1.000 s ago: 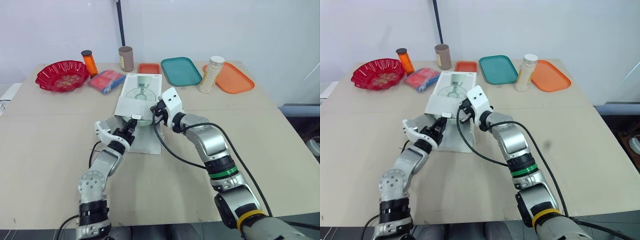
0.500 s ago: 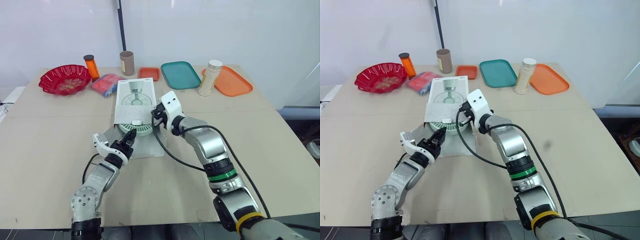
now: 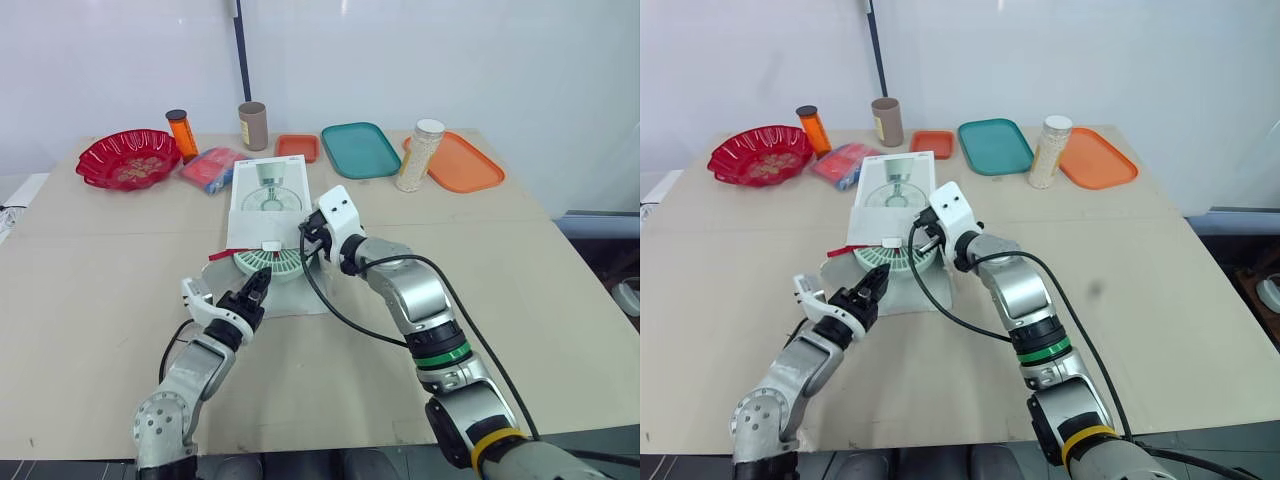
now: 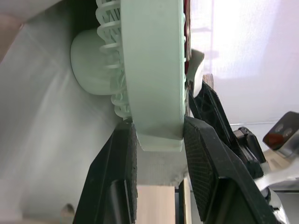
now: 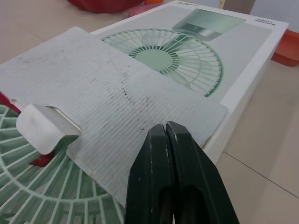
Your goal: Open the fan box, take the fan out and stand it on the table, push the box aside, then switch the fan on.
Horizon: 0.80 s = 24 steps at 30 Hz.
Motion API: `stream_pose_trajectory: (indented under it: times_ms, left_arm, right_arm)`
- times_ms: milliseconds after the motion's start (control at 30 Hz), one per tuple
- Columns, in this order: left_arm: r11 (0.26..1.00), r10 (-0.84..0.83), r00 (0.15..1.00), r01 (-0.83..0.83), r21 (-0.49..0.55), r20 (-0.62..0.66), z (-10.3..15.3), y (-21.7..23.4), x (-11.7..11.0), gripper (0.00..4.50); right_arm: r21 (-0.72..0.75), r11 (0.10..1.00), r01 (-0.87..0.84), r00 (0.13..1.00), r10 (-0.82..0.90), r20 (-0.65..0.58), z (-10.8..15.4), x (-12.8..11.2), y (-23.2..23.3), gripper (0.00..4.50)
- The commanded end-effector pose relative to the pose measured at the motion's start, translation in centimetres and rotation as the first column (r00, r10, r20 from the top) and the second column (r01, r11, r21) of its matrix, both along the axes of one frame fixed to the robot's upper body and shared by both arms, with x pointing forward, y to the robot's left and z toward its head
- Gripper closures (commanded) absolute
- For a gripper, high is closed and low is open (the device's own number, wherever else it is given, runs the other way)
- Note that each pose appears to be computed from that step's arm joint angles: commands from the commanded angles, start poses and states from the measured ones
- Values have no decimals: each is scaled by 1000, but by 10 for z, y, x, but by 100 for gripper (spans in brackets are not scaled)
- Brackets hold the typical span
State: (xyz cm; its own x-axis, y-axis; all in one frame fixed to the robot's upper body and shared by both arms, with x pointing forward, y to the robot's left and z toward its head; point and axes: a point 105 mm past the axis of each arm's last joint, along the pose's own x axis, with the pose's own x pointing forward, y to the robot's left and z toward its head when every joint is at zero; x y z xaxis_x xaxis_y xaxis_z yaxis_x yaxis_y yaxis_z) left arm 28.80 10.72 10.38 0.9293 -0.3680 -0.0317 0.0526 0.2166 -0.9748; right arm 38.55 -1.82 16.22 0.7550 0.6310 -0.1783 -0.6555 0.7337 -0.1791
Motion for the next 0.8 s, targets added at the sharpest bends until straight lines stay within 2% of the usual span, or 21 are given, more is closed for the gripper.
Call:
stream_pose_trajectory:
  times_ms: [33,333,367,533,733,800]
  left_arm:
    - [994,29,983,-10,110,-179,-39,14,-22,352]
    - [990,26,987,-4,139,-161,-30,12,-27,352]
    - [990,25,987,-2,140,-160,-30,12,-28,302]
    - [979,39,989,-10,203,-139,-28,17,-32,302]
    - [978,49,995,-32,206,-82,-16,22,-32,302]
    - [977,59,995,-40,210,-84,-17,22,-32,231]
  right_arm:
    - [-9,1000,-14,1000,14,-16,-6,-5,4,450]
    - [-5,1000,-17,1000,17,-18,-7,-5,6,450]
    - [-4,1000,-17,1000,17,-18,-7,-5,6,450]
    - [-4,1000,-15,1000,14,-20,-8,-5,5,450]
    - [0,1000,-21,1000,21,-21,-8,-6,7,450]
    - [0,1000,-22,1000,22,-21,-8,-6,8,450]
